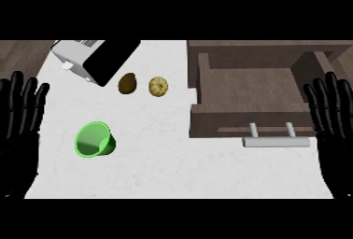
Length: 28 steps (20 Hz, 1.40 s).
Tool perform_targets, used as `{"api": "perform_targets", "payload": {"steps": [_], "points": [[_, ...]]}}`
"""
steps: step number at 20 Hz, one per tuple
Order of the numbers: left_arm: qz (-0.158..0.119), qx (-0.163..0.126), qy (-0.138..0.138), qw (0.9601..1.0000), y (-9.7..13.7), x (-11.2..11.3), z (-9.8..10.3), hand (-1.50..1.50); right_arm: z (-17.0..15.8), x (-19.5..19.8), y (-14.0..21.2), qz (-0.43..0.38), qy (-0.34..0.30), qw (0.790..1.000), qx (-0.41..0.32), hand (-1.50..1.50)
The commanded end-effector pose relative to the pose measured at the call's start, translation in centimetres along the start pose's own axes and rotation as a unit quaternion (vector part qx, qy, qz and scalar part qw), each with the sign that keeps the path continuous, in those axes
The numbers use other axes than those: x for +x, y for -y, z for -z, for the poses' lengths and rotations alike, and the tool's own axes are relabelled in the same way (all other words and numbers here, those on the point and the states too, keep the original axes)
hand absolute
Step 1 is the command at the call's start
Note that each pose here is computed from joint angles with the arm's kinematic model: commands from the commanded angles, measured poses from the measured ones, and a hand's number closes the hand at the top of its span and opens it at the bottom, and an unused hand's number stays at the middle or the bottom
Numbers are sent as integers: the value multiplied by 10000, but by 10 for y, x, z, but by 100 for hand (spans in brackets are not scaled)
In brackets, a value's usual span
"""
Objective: Pick up the cup, place it into the drawer and close the drawer
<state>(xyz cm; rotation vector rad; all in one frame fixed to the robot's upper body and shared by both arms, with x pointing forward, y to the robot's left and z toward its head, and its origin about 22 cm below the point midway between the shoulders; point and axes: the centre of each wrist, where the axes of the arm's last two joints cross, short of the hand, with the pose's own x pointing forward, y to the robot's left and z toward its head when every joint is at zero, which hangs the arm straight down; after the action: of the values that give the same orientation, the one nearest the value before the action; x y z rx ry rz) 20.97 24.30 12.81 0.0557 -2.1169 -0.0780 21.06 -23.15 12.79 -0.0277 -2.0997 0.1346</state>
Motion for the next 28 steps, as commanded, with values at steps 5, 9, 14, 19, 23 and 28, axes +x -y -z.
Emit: {"api": "perform_targets", "payload": {"steps": [5, 9, 14, 19, 23, 28], "points": [[1211, 1972, -107, 9728, 14, -15, 11, -150, 4, 0, 0, 165, -117, 9998, 25, -150], [558, 2849, -499, 9556, 31, -30, 19, -150, -3, 1, -5, 707, -408, 9957, 444, -150], [509, 2858, -512, 9556, 73, -31, 26, -150, 23, -1, 2, 612, -472, 9967, 255, -150], [524, 2937, -489, 9532, 62, -40, 36, -150, 14, -9, -2, 641, -467, 9964, 285, -150], [458, 2947, -587, 9527, 77, -38, 41, -150, 30, -11, 6, 700, -506, 9958, 318, -150], [521, 3035, -678, 9490, 77, -39, 22, -150, -6, 3, -14, 625, -379, 9969, 307, -150]]}}
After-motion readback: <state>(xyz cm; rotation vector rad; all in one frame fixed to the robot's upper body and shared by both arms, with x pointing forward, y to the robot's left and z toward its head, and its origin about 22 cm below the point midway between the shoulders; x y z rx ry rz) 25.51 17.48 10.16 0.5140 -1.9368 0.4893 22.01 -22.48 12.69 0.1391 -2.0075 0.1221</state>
